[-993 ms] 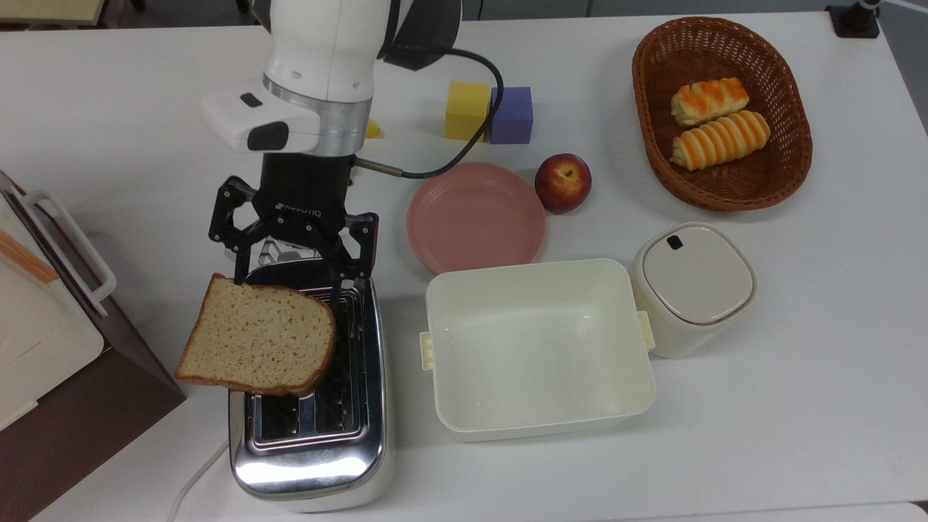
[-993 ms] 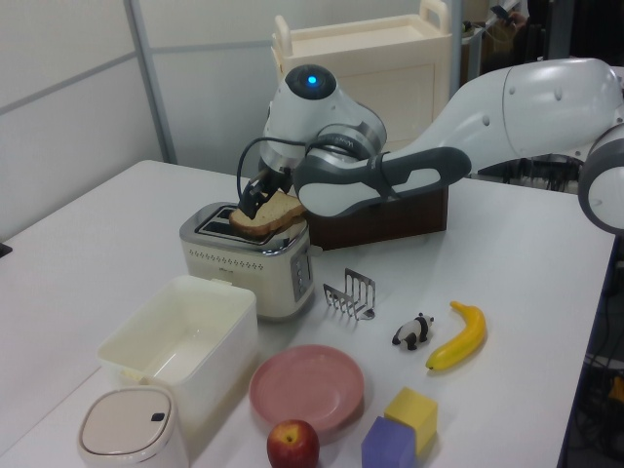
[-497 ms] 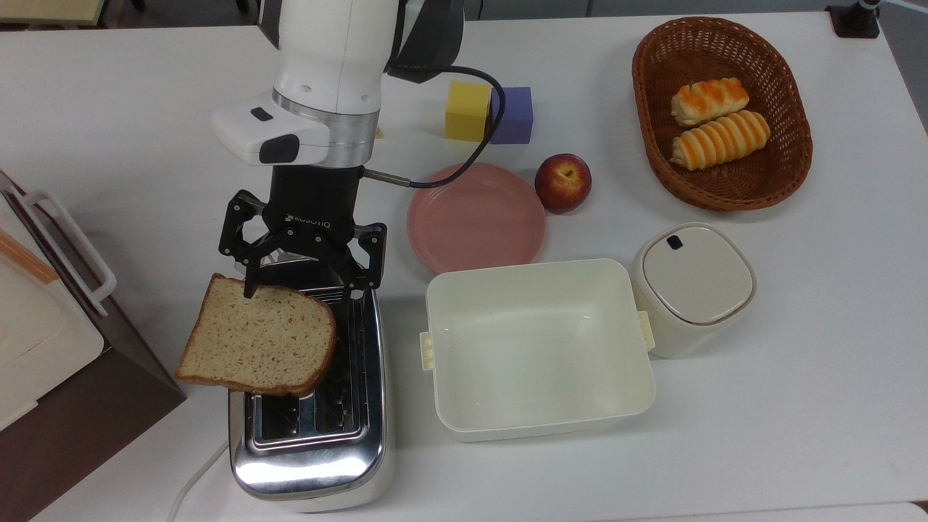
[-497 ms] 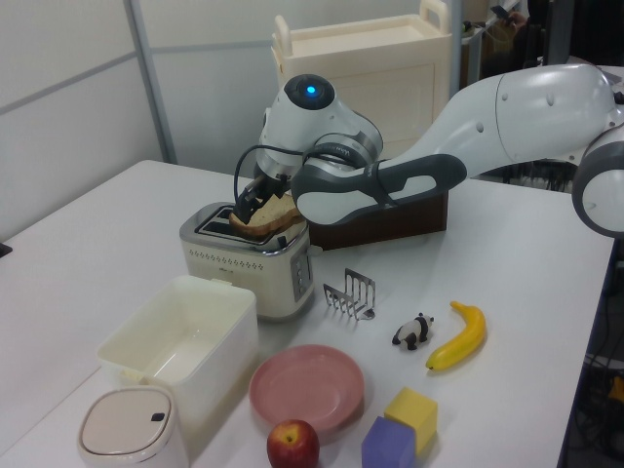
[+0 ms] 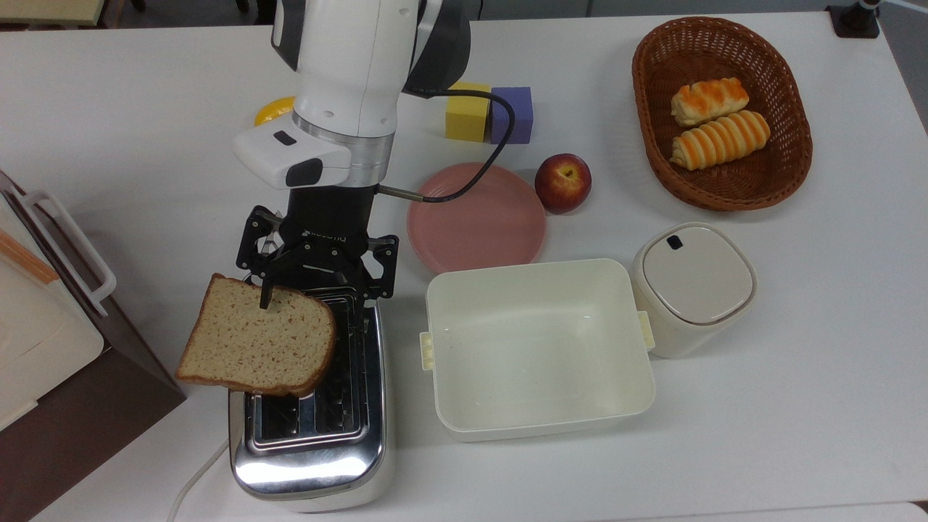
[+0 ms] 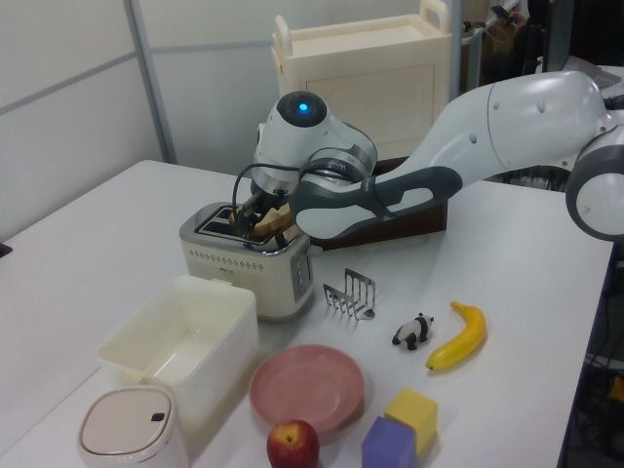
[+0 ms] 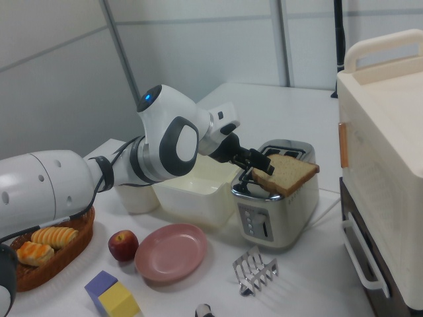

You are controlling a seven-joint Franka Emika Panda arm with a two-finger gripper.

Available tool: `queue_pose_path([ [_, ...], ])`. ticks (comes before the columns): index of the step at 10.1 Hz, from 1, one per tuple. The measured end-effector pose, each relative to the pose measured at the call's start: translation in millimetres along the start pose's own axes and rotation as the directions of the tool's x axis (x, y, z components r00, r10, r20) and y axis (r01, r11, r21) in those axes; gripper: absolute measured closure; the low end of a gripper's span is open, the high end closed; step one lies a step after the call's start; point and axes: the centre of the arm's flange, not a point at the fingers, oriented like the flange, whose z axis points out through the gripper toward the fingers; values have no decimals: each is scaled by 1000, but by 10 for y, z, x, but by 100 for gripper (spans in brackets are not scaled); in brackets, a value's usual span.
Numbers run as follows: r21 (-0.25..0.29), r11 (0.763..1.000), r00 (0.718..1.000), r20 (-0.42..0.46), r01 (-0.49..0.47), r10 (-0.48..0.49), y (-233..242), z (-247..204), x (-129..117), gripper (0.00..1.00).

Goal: Put the bread in the toaster

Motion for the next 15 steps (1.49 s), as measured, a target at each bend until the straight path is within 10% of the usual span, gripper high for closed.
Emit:
queue_pose_path([
  [6, -10, 1000, 1000, 6, 23, -22, -26, 114, -50, 0],
  [12, -38, 998, 998, -14, 53, -54, 51, 81, -22, 81],
  [15, -41, 998, 998, -15, 57, -57, 55, 81, -21, 84],
])
